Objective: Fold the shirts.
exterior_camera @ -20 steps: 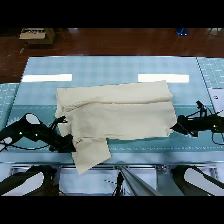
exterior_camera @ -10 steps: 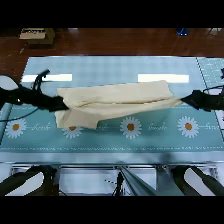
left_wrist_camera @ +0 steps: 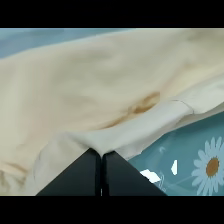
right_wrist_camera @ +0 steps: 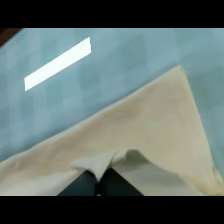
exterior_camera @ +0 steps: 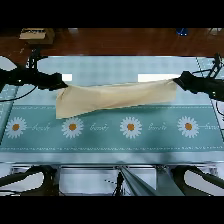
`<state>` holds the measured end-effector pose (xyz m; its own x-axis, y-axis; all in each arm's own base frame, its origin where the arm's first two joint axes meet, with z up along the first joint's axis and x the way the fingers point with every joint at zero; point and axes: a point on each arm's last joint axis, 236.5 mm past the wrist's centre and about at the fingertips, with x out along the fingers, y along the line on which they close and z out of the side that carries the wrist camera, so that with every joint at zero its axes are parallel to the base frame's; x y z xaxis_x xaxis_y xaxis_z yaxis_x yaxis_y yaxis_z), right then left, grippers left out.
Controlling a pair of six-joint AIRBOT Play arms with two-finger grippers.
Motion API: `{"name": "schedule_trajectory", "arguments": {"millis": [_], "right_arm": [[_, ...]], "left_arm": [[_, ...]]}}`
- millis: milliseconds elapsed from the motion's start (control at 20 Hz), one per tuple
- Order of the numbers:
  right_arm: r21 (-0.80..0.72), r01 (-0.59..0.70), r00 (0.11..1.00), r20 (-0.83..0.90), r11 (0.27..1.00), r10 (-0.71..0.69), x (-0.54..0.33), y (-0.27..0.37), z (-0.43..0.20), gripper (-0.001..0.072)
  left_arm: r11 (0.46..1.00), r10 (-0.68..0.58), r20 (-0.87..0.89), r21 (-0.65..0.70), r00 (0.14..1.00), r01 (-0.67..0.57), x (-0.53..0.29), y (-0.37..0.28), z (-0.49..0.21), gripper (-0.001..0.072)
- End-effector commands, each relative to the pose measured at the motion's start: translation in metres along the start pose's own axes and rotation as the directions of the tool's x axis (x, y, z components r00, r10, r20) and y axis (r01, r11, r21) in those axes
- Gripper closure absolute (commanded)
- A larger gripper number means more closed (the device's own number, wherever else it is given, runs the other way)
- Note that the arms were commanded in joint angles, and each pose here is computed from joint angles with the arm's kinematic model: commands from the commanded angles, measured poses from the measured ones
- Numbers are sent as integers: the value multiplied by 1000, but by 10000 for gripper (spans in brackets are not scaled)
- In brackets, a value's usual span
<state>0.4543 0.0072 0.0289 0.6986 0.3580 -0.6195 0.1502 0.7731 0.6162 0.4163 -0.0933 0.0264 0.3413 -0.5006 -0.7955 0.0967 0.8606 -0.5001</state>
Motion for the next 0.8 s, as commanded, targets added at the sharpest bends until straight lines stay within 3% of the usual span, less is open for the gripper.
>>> {"name": "schedule_trajectory", "arguments": {"millis": [0,550,600,650,750], "right_arm": [[-13,18,999,51,1000,-17,36,0,30,684],[-96,136,982,-119,986,-147,60,-45,-1,683],[-100,144,979,-133,984,-157,60,-48,-5,683],[-104,146,977,-142,984,-160,59,-48,-7,682],[-111,146,975,-153,983,-162,59,-49,-10,681]], "left_arm": [[999,26,78,-36,997,-23,12,21,31,682],[993,25,-41,-113,999,-30,58,53,9,679],[993,22,-50,-113,998,-27,58,52,7,657],[993,18,-61,-113,998,-24,58,51,4,589],[993,8,-86,-117,996,-18,56,50,-2,394]]}}
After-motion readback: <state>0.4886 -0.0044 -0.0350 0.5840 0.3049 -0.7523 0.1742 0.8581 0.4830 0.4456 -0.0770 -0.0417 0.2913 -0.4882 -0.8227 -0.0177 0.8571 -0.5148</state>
